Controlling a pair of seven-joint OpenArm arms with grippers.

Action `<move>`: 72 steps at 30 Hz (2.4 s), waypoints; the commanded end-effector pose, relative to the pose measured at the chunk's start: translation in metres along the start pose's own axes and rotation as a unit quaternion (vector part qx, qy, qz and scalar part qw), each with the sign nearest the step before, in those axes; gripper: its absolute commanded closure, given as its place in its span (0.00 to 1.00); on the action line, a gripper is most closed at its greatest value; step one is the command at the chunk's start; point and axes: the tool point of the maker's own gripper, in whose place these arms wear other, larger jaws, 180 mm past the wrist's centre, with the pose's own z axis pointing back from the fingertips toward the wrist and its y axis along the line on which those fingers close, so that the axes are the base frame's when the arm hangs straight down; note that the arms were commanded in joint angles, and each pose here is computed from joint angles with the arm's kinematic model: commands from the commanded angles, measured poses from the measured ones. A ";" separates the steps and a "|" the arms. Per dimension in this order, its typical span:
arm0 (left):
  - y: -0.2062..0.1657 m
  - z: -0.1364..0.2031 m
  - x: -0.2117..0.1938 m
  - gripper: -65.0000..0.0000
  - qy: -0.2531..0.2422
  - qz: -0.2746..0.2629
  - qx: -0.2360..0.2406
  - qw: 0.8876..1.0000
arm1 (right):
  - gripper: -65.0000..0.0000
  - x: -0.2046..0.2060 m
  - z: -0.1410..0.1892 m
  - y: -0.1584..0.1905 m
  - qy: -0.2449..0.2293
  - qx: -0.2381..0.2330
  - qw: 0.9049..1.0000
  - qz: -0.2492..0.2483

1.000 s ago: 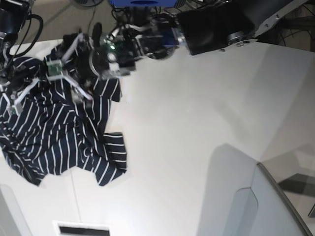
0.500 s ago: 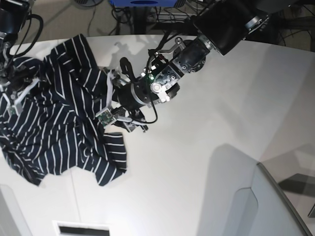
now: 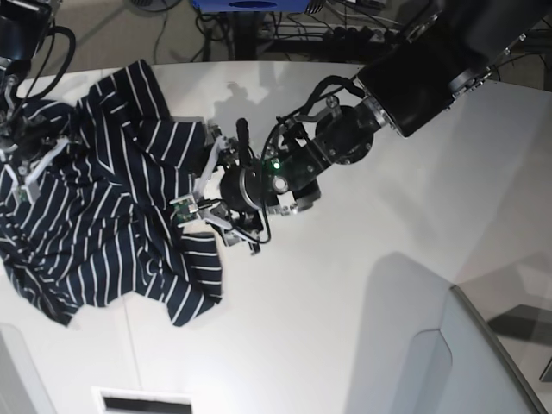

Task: Layout the t-shirt on the table in an organized manner, then fold the t-shirt properly
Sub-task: 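Release the fabric with the left gripper and regrasp another shirt edge, then pull the grasped shirt edge away from the right gripper with the left gripper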

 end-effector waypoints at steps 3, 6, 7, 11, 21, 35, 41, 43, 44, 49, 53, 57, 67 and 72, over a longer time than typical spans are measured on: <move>0.007 0.004 0.015 0.38 -0.019 -0.019 -0.006 1.000 | 0.99 -0.034 0.000 -0.003 0.075 -0.011 0.997 0.013; 0.029 0.005 0.008 0.38 0.003 -0.039 0.017 0.999 | 0.99 -0.034 0.000 -0.003 0.075 -0.011 0.997 0.013; 0.036 0.004 0.002 0.38 0.019 -0.038 0.022 0.999 | 0.99 -0.034 0.000 -0.003 0.075 -0.011 0.997 0.013; 0.043 0.009 0.001 0.38 0.071 -0.101 0.000 0.992 | 0.99 -0.030 -0.001 -0.001 0.071 -0.010 0.997 0.012; 0.033 0.000 -0.012 0.38 0.120 -0.185 -0.035 0.975 | 0.99 -0.029 -0.004 0.007 0.068 -0.003 0.998 0.008; 0.026 -0.008 -0.015 0.39 0.125 -0.173 -0.049 0.976 | 0.99 -0.030 -0.008 0.016 0.068 0.005 0.998 0.004; 0.015 -0.017 -0.009 0.39 0.123 -0.165 -0.063 0.977 | 0.99 -0.030 -0.008 0.017 0.068 0.006 0.998 0.004; 0.010 -0.021 -0.006 0.39 0.122 -0.162 -0.069 0.977 | 0.99 -0.031 -0.008 0.017 0.068 0.006 0.998 0.003; 0.008 -0.023 -0.006 0.39 0.124 -0.159 -0.072 0.977 | 0.99 -0.031 -0.008 0.017 0.068 0.006 0.998 0.003; -0.013 -0.031 0.004 0.39 0.090 -0.130 -0.106 0.982 | 0.99 -0.031 -0.008 0.017 0.068 0.006 0.998 0.003; -0.023 -0.030 0.014 0.39 0.063 -0.103 -0.130 0.984 | 0.99 -0.032 -0.008 0.017 0.069 0.006 0.998 0.003; -0.025 -0.032 0.011 0.39 0.064 -0.095 -0.136 0.984 | 0.99 -0.031 -0.008 0.016 0.068 0.005 0.998 0.004; -0.032 -0.036 -0.002 0.40 0.081 -0.086 -0.148 0.982 | 0.99 -0.030 -0.008 0.016 0.068 0.005 0.998 0.004; -0.032 -0.036 -0.003 0.65 0.082 -0.086 -0.148 0.982 | 0.99 -0.030 -0.008 0.016 0.068 0.005 0.998 0.004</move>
